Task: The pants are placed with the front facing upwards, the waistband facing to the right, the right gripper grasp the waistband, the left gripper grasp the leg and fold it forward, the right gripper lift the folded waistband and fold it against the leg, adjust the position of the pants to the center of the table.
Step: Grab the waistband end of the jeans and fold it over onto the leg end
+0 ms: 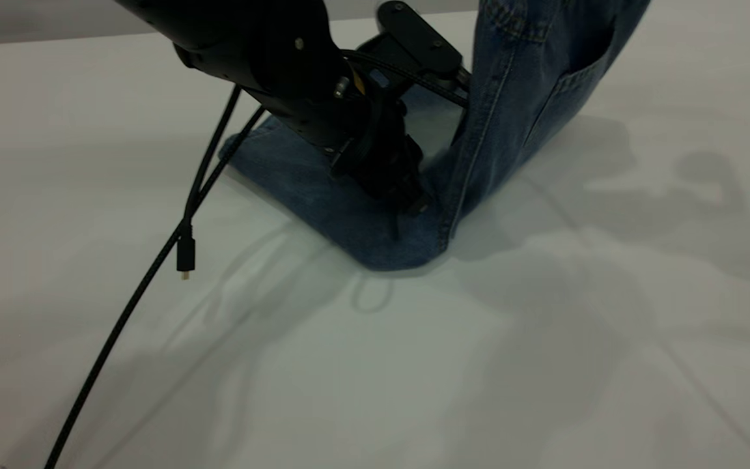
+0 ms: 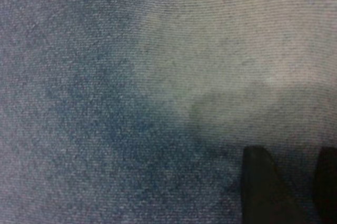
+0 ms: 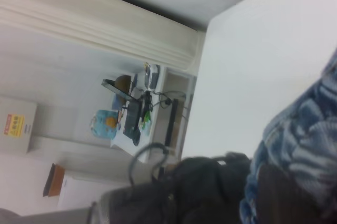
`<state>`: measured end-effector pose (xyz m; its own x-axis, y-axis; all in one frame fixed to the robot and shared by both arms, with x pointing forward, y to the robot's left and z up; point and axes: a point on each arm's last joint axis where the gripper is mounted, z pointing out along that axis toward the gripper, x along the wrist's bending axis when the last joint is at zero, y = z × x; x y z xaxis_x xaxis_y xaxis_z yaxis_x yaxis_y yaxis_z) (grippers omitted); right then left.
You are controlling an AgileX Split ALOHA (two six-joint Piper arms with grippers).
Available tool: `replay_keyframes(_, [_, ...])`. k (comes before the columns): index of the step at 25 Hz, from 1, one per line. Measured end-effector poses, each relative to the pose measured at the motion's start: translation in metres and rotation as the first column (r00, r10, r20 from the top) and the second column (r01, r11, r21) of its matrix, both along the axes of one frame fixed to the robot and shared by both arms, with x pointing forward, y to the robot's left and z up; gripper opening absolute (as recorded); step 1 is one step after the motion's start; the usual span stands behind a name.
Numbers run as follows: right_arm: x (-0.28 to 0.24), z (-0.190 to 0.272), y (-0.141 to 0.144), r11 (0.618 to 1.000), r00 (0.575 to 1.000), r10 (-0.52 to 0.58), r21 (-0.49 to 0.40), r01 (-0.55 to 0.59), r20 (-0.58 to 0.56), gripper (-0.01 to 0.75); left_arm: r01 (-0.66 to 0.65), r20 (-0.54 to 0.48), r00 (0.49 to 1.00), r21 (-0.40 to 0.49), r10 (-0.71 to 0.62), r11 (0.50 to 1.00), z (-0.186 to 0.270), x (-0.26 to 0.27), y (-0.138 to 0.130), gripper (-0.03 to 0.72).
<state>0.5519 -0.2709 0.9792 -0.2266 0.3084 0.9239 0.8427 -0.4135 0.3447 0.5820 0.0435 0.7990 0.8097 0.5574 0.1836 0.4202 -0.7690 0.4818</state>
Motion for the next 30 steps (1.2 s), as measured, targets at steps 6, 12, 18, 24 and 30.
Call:
replay_keyframes(6, [-0.001,-0.001,0.001,1.000,1.000,0.017,-0.016,-0.017,-0.004,0.034,0.007,-0.010,1.000,-0.015,-0.008,1.000,0.000,-0.010,-0.013,0.268])
replay_keyframes(12, [-0.001,-0.002,0.001,1.000,1.000,0.017,-0.016,-0.017,-0.005,0.034,0.005,-0.018,1.000,-0.039,-0.006,0.999,0.000,-0.020,-0.026,0.268])
replay_keyframes(18, [-0.001,-0.002,0.001,1.000,1.000,0.017,-0.016,-0.017,-0.005,0.034,-0.010,-0.009,1.000,-0.053,0.009,0.999,0.003,-0.018,-0.024,0.268])
replay_keyframes(24, [-0.002,-0.002,0.001,0.999,1.000,0.027,-0.025,-0.027,-0.007,0.034,-0.027,-0.002,1.000,-0.058,0.027,0.998,0.018,-0.011,-0.017,0.269])
replay_keyframes(30, [-0.002,-0.002,0.001,0.999,1.000,0.027,-0.025,-0.027,-0.007,0.033,-0.027,0.040,0.999,-0.064,0.029,0.998,0.035,0.001,-0.007,0.272])
